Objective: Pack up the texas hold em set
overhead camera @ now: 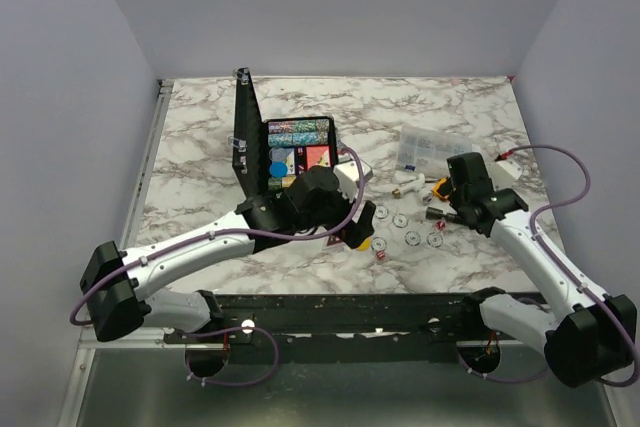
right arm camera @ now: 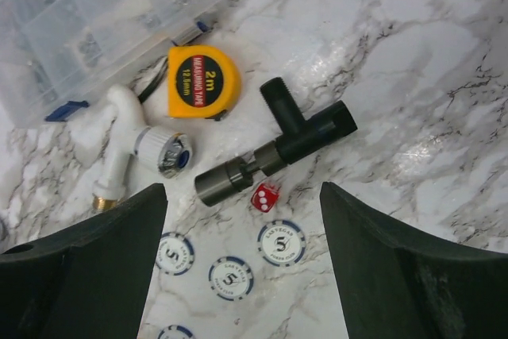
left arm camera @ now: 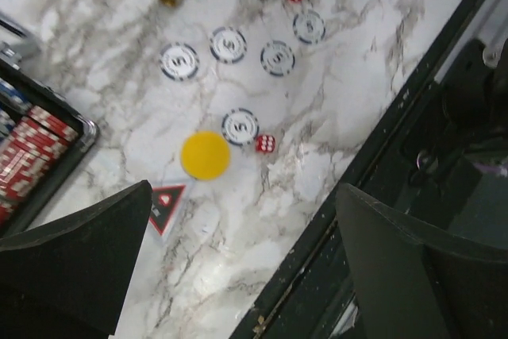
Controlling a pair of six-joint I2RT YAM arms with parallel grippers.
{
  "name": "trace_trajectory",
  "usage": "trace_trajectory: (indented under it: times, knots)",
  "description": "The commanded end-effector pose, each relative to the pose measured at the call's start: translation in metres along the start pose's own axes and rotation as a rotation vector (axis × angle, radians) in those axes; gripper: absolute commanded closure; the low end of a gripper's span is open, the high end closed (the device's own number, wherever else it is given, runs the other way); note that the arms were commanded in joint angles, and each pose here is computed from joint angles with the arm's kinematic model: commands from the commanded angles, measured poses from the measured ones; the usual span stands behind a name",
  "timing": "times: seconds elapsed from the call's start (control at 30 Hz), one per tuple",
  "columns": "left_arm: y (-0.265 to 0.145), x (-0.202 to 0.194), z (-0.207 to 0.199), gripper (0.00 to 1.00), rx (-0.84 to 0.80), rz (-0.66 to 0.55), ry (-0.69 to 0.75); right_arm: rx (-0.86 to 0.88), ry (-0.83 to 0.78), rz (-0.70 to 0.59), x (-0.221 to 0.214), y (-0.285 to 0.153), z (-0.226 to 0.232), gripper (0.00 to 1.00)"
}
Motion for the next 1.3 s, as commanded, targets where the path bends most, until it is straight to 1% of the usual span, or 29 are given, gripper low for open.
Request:
trace_trajectory:
  times: [0.0, 0.07, 0.13, 0.17, 0.23, 0.3, 0.33, 0.37, 0.5, 0.7, 0.8, 0.97, 1.03, 1.2, 1.27]
  knots:
    - [0.012, -0.036, -0.026, 0.01, -0.218, 0.128, -0.015, 0.139, 0.008, 0.124, -0.011, 0.021, 0.000, 0.20]
    - [0.022, -0.046, -0.036, 0.01, -0.274, 0.217, 0.002, 0.220, -0.011, 0.207, -0.022, 0.030, 0.004, 0.21]
    - [0.033, -0.054, -0.048, 0.02, -0.313, 0.267, 0.043, 0.236, -0.007, 0.260, -0.027, 0.041, 0.000, 0.23]
    - [0.039, -0.059, -0.052, 0.03, -0.326, 0.281, 0.068, 0.232, 0.003, 0.266, -0.026, 0.046, -0.003, 0.24]
    - [0.048, -0.069, -0.059, 0.09, -0.341, 0.311, 0.109, 0.204, 0.023, 0.252, -0.023, 0.057, -0.013, 0.25]
    - [0.056, -0.078, -0.059, 0.20, -0.320, 0.348, 0.137, 0.194, 0.041, 0.233, -0.019, 0.065, -0.022, 0.25]
    - [0.060, -0.080, -0.056, 0.24, -0.303, 0.364, 0.146, 0.188, 0.066, 0.228, -0.016, 0.068, -0.028, 0.27]
    - [0.063, -0.084, -0.054, 0.26, -0.287, 0.383, 0.157, 0.206, 0.084, 0.226, -0.013, 0.068, -0.029, 0.32]
    - [0.078, -0.088, -0.047, 0.30, -0.208, 0.439, 0.201, 0.237, 0.114, 0.138, -0.002, 0.061, -0.032, 0.32]
    - [0.100, -0.095, -0.050, 0.35, -0.173, 0.491, 0.239, 0.277, 0.157, -0.008, 0.016, 0.041, -0.038, 0.32]
    - [0.111, -0.099, -0.044, 0.42, -0.135, 0.526, 0.271, 0.277, 0.159, -0.008, 0.016, 0.041, -0.039, 0.33]
    - [0.120, -0.101, -0.040, 0.43, -0.103, 0.546, 0.301, 0.278, 0.160, -0.009, 0.015, 0.041, -0.039, 0.33]
    - [0.123, -0.103, -0.038, 0.46, -0.087, 0.557, 0.305, 0.280, 0.159, -0.009, 0.015, 0.041, -0.039, 0.33]
    - [0.130, -0.105, -0.035, 0.48, -0.068, 0.566, 0.312, 0.283, 0.159, -0.010, 0.015, 0.040, -0.039, 0.32]
    - [0.133, -0.106, -0.036, 0.51, -0.070, 0.564, 0.312, 0.284, 0.159, -0.011, 0.015, 0.040, -0.039, 0.33]
Point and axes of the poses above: each gripper's point midway between its finger pads, its own y axis out along the fingers, its own z axis along the line the jaws close on, x = y × z, the point moved 5 cm from there along -y, back along the fingers, and after that the axes turned 5 degrees about y, right-handed, at the moved point
